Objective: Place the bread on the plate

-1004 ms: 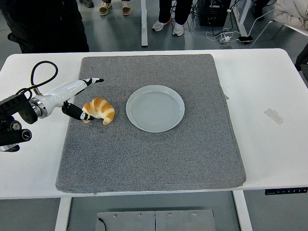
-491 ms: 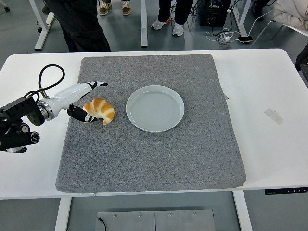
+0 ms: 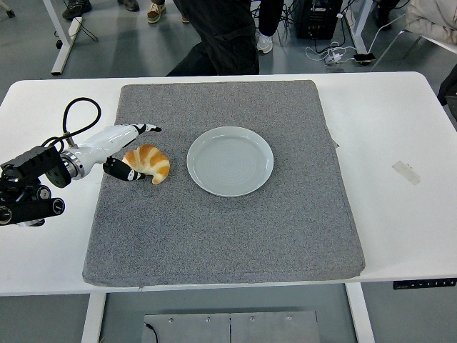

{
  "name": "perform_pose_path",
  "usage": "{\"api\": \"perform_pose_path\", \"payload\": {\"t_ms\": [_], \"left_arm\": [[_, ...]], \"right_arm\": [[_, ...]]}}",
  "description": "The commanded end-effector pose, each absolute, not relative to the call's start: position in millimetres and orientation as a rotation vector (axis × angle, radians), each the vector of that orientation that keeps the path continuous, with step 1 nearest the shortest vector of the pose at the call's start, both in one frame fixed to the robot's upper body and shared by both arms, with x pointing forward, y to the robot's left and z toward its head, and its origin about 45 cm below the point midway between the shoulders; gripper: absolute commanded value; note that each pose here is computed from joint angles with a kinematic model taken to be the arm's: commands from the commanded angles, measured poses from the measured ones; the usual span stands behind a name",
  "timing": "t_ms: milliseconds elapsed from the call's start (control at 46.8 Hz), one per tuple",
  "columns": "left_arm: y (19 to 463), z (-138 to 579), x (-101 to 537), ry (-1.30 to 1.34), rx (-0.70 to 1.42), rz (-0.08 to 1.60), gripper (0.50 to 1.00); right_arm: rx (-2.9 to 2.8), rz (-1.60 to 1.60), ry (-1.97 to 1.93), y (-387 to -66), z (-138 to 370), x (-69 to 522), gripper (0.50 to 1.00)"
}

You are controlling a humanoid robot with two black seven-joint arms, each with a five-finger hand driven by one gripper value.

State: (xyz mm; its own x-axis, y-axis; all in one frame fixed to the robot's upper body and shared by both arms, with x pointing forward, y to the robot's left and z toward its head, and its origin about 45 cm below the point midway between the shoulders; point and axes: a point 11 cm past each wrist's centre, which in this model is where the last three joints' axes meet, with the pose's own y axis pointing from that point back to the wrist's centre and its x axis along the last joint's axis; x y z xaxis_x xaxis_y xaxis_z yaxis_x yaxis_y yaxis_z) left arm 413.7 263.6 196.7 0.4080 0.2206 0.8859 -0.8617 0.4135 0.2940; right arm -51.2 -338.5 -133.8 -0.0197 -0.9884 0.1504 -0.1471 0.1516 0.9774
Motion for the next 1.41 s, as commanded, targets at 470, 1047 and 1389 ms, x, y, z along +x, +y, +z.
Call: {"api": "perform_pose_path", "payload": {"t_ms": [470, 1047, 1389], "left_arm": [[262, 191, 412, -0.886, 0.887, 0.775, 0.580], [250, 249, 439, -0.998, 0.780, 0.822, 0.500], [219, 280, 446, -1.093, 0.679, 0.799, 0.500]], "right_arm": [[1.198, -1.028, -1.392, -338, -134, -51, 1.000], [1.198, -1.028, -1.392, -338, -134, -51, 1.000], [1.198, -1.028, -1.392, -338, -134, -51, 1.000]]}}
